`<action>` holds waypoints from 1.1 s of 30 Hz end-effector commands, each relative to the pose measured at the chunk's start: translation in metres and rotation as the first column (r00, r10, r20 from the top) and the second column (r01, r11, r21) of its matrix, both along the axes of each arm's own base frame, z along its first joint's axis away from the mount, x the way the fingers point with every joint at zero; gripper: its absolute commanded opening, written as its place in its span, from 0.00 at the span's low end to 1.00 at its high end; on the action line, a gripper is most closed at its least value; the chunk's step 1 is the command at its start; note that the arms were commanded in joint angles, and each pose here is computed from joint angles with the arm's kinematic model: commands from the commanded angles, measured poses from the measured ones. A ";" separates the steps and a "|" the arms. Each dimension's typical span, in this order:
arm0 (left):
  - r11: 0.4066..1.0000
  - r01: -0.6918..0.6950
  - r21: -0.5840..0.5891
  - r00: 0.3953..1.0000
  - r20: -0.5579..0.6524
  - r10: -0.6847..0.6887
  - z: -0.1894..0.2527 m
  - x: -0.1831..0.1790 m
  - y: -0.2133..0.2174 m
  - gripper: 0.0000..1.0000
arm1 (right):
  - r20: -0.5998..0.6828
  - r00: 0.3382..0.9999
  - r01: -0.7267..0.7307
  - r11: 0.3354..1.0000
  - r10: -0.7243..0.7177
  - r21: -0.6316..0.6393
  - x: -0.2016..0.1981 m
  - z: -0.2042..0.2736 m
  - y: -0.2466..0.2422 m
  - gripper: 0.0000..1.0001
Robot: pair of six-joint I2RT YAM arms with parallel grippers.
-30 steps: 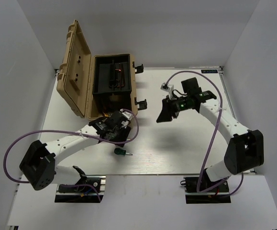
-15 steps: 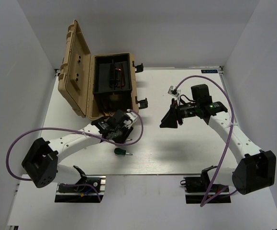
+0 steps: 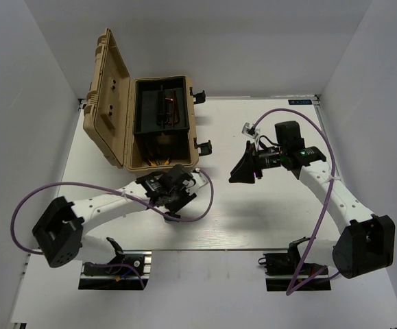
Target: Sort the tools into containers
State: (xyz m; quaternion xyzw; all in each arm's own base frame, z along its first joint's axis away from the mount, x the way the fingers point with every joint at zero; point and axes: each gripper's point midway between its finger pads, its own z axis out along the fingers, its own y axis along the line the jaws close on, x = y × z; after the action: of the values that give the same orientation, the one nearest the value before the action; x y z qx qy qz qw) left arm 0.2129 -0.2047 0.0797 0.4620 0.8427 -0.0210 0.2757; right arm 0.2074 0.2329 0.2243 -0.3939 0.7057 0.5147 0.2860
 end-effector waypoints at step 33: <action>0.951 0.079 0.300 0.989 0.095 -0.112 -0.042 0.026 0.003 0.67 | 0.005 0.999 -0.039 0.997 0.039 0.065 -0.009 0.005 0.000 0.52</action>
State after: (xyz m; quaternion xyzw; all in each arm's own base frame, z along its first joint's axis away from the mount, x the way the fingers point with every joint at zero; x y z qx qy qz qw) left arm 0.2350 -0.1948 0.0305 0.5412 0.7988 0.1310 0.2279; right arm 0.2005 0.2324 0.2175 -0.3894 0.6986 0.5343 0.2737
